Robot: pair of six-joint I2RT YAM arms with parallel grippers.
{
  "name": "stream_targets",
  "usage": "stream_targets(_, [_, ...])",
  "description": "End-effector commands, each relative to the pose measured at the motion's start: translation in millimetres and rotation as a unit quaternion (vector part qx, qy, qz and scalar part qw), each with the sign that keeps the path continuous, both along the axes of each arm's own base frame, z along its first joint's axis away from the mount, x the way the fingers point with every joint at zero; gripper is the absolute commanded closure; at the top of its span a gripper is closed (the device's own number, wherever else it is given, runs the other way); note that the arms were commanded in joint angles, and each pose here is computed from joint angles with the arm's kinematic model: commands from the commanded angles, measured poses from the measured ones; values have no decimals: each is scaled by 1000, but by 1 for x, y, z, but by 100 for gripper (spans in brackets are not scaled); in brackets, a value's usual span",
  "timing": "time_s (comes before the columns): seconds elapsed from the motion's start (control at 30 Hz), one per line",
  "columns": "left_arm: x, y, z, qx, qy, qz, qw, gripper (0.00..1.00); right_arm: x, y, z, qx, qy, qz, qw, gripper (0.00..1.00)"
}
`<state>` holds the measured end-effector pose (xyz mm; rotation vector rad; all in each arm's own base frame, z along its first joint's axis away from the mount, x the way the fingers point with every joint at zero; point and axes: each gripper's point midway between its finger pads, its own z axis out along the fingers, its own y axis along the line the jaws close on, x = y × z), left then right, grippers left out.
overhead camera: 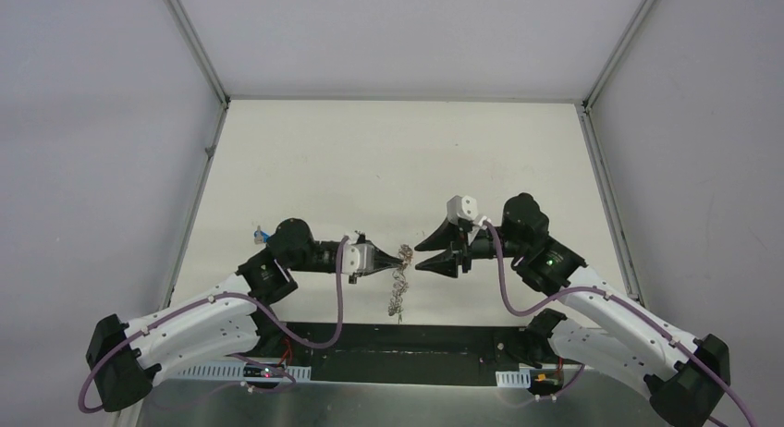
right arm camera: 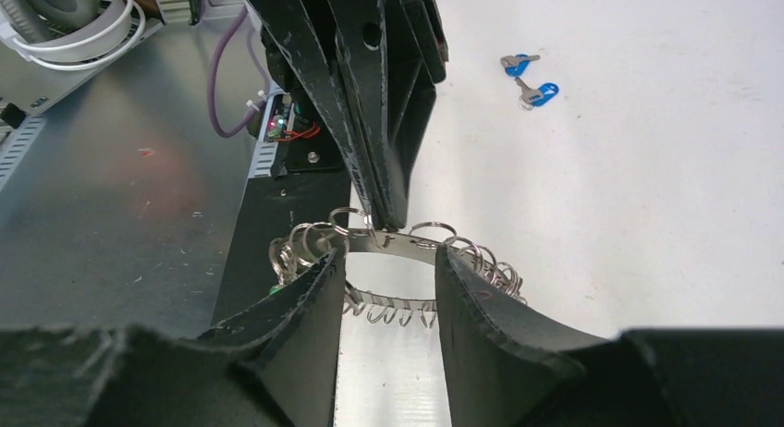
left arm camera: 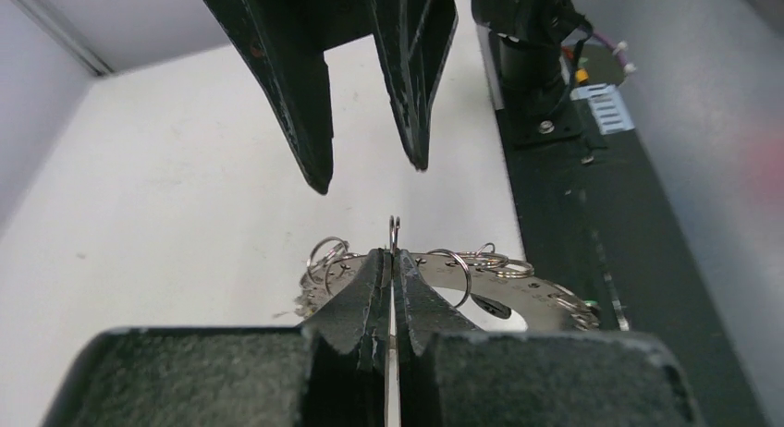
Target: Put the keys on the keyring
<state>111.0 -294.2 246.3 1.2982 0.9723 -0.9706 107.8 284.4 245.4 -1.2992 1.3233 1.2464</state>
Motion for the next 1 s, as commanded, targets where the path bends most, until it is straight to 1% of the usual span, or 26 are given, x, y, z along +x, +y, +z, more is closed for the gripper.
stream_targets(0.0, [-11,-11,34,2,112,-26,993,100,12,2,15,5,-29,-25,999,57])
stream_targets(0.07, [-7,-15,26,33,173,-15,984,100,11,3,14,5,-30,-23,999,57])
stream_targets(0.17, [-2,-18,20,73,243,13,967,100,9,2,12,4,-29,-20,999,58])
stream_targets(0.23, [1,-19,16,98,275,30,956,100,8,3,11,2,-28,-18,999,58])
stream_targets(0.3, [4,-19,16,114,292,40,949,100,8,3,9,1,-27,-16,1000,59])
stream_targets(0.4, [5,-21,19,121,298,41,946,100,8,5,6,-3,-25,-13,1000,60])
stream_targets(0.7, [4,-19,28,114,283,38,952,100,11,15,2,-7,-15,-10,1000,65])
stream_targets(0.97, [4,-17,30,110,277,40,954,100,2,25,4,1,-6,16,1000,65])
